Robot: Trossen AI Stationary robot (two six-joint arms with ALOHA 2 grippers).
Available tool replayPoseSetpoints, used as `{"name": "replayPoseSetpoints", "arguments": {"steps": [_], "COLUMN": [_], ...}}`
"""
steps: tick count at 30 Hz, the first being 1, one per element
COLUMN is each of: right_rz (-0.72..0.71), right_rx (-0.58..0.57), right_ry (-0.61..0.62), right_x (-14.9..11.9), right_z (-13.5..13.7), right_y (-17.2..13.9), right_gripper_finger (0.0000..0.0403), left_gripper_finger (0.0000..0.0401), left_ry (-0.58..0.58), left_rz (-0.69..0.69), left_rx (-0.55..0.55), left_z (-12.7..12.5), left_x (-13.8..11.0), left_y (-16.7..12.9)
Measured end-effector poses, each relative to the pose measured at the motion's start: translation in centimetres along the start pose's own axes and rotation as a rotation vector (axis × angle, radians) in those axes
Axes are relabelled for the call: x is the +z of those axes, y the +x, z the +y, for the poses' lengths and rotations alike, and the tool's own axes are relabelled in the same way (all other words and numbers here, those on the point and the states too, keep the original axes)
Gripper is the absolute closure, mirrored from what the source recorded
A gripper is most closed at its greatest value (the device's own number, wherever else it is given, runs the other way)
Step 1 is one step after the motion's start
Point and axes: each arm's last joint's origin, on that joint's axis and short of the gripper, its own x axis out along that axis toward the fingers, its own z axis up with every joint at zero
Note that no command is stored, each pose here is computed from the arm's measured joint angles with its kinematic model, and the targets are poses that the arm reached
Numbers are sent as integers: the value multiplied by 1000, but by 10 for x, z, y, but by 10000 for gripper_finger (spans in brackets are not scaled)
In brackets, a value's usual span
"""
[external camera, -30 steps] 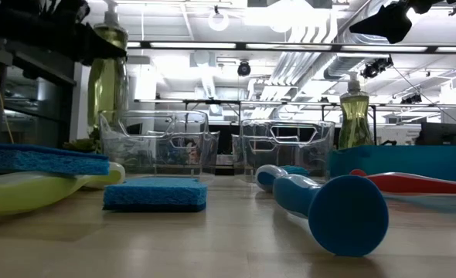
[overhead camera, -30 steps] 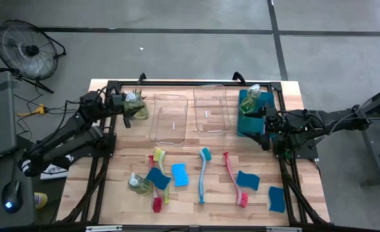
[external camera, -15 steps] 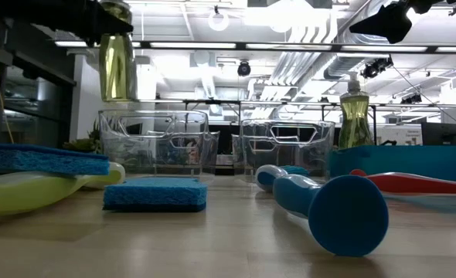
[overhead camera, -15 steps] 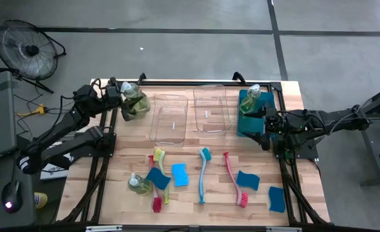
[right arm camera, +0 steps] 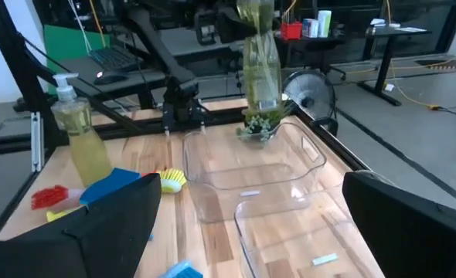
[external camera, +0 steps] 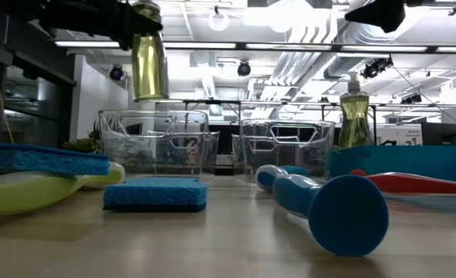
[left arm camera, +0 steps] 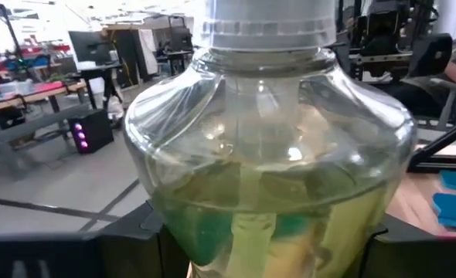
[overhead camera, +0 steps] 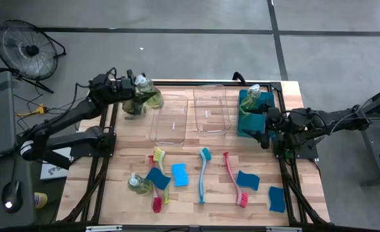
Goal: Pick & Place Kitchen Sink Supplies
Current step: Put the top green dishwashing liquid dispenser into the blue bin
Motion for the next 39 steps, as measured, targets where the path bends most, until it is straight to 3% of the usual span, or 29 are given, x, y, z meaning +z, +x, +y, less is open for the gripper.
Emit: {"name": "replayPoseSetpoints", "arguments": {"steps": [13, 19, 24, 27, 32, 39], "right_rz": [-7, 37, -12, -48, -65, -68], "right_rx": [-14, -49, -79, -162, -301, -76], "right_ry": [-60, -83, -99, -116, -46, -35], "right_x": [1, -5, -4, -4, -8, -10], "right_z": [3, 11, 21, 24, 18, 11], "right_y": [8, 31, 56, 72, 89, 108], "right_gripper_finger": [4, 4, 4, 4, 4, 4], "left_gripper_finger": [203, 203, 203, 203, 203, 203], "left_ry": [5, 15, 35, 51, 94, 114], "left_rz": [-89, -162, -158, -132, -156, -126], "left_rx": [-44, -68, -116, -171, -225, -252], "left_z": [-20, -35, -42, -47, -57, -60], "left_x": [4, 13, 28, 36, 54, 54], "left_y": [21, 26, 48, 69, 93, 107]}}
